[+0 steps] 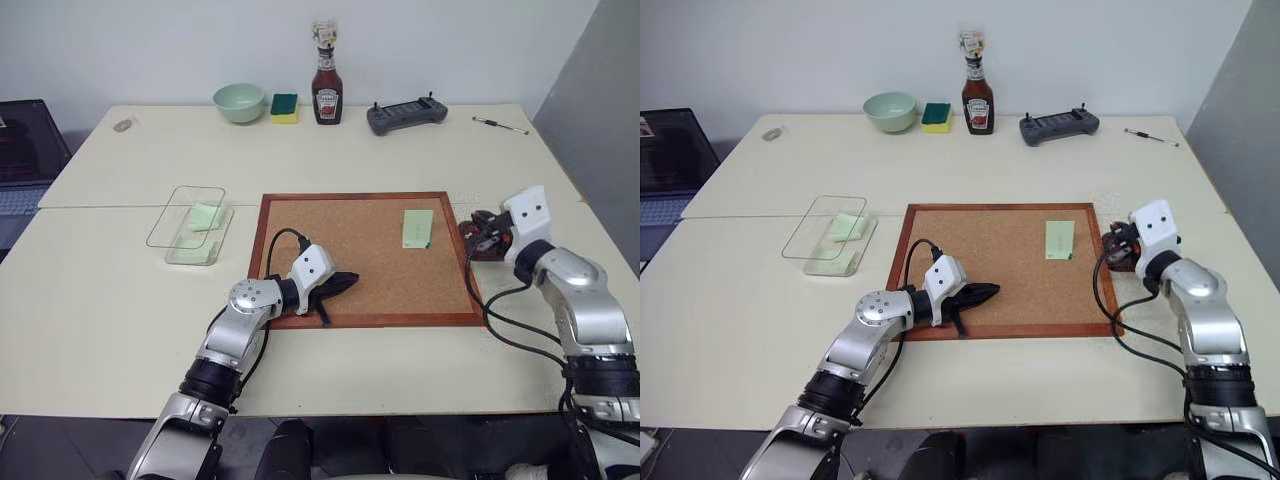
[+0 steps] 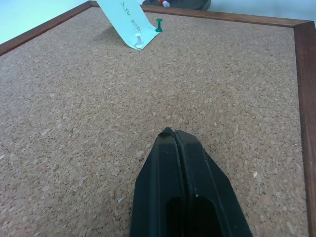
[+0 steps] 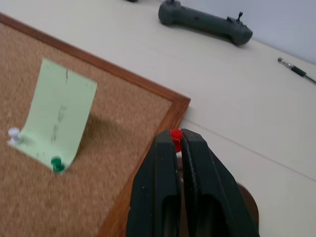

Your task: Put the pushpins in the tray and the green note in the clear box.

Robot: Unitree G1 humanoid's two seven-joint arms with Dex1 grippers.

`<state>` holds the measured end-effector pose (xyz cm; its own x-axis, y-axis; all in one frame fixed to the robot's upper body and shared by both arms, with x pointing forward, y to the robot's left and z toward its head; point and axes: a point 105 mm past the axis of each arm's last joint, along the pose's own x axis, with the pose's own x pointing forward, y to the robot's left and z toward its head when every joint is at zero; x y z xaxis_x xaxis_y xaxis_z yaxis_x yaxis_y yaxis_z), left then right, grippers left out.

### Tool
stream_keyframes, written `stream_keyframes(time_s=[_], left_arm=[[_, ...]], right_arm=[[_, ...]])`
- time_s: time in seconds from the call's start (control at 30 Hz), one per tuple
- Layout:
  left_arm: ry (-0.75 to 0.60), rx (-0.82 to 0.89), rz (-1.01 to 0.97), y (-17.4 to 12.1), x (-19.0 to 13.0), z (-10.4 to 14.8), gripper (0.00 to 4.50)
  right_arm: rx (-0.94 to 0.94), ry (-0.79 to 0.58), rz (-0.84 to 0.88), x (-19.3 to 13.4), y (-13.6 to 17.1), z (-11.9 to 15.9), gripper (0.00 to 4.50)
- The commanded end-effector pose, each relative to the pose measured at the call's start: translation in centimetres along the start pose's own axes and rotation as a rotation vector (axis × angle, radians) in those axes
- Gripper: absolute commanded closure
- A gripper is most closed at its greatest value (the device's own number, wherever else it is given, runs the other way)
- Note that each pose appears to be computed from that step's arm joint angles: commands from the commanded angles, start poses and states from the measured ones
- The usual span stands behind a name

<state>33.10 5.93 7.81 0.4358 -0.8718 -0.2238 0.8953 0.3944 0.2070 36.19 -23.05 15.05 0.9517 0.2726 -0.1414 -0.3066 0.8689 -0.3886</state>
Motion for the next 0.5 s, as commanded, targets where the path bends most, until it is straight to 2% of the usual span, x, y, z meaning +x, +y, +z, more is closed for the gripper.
stream_keyframes(time_s=[0.03,0.2,0.47,0.5], left_arm=[[0.048,-0.014,-0.044,-0.9,0.2,-1.6,4.50],[0.048,-0.005,-0.027,-0.2,0.0,-1.6,4.50],[0.049,0.000,-0.022,0.0,-0.2,-1.7,4.50],[0.050,0.000,-0.021,0.0,-0.2,-1.7,4.50]], right_arm=[[-0.079,0.028,-0.022,-0.7,-0.3,0.4,4.47],[-0.064,0.131,-0.036,-0.7,-0.6,-1.4,4.47],[-0.049,0.183,-0.068,-0.4,-1.2,-2.6,4.47],[-0.045,0.185,-0.069,-0.3,-1.2,-2.8,4.22]])
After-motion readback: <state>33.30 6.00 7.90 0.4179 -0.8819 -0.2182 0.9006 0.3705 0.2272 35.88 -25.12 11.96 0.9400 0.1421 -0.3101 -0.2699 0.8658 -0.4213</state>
